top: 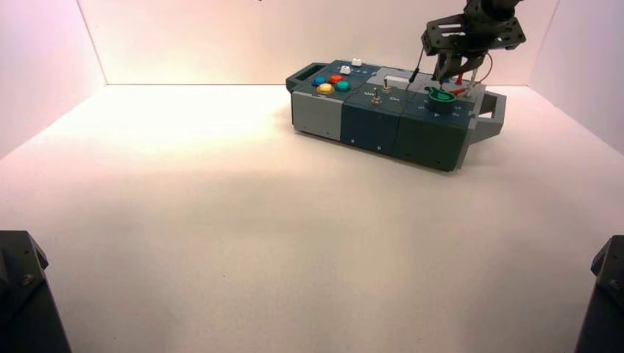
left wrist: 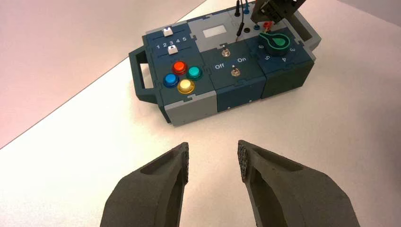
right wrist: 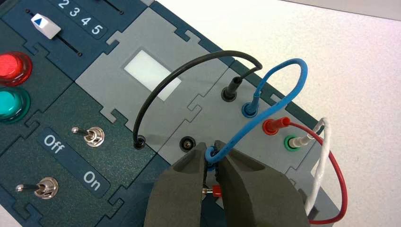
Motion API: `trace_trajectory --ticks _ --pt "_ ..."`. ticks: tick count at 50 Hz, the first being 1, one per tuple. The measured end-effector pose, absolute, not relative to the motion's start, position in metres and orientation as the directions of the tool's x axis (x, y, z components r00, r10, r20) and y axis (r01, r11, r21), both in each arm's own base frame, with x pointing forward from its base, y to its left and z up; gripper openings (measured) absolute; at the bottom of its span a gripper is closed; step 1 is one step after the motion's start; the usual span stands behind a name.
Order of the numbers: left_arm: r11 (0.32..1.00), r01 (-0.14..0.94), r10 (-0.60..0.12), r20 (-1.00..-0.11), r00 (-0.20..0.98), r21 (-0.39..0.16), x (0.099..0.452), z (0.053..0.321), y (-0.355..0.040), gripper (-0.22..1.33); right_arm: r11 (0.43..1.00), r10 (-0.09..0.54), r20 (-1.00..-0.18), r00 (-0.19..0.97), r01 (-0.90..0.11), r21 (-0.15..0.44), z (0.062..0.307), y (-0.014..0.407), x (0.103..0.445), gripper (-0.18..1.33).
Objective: Insert the blue wire.
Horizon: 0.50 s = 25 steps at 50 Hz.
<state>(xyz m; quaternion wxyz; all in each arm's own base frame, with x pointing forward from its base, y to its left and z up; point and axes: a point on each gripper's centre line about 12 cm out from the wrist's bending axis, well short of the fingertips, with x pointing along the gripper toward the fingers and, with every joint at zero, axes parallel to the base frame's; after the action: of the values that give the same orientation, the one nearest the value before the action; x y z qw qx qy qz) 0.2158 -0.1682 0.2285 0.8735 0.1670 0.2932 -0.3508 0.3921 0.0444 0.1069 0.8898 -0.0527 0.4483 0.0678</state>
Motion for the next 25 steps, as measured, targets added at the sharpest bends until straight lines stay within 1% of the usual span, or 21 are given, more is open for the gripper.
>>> trace_trajectory --ticks 25 --pt "0.697 0.712 -0.514 -0.630 0.583 0.090 0.2159 0.2284 -0.1680 1.07 0.985 0.070 -0.830 0.553 -0.170 -0.030 0.1046 0.0435 0.3873 0.04"
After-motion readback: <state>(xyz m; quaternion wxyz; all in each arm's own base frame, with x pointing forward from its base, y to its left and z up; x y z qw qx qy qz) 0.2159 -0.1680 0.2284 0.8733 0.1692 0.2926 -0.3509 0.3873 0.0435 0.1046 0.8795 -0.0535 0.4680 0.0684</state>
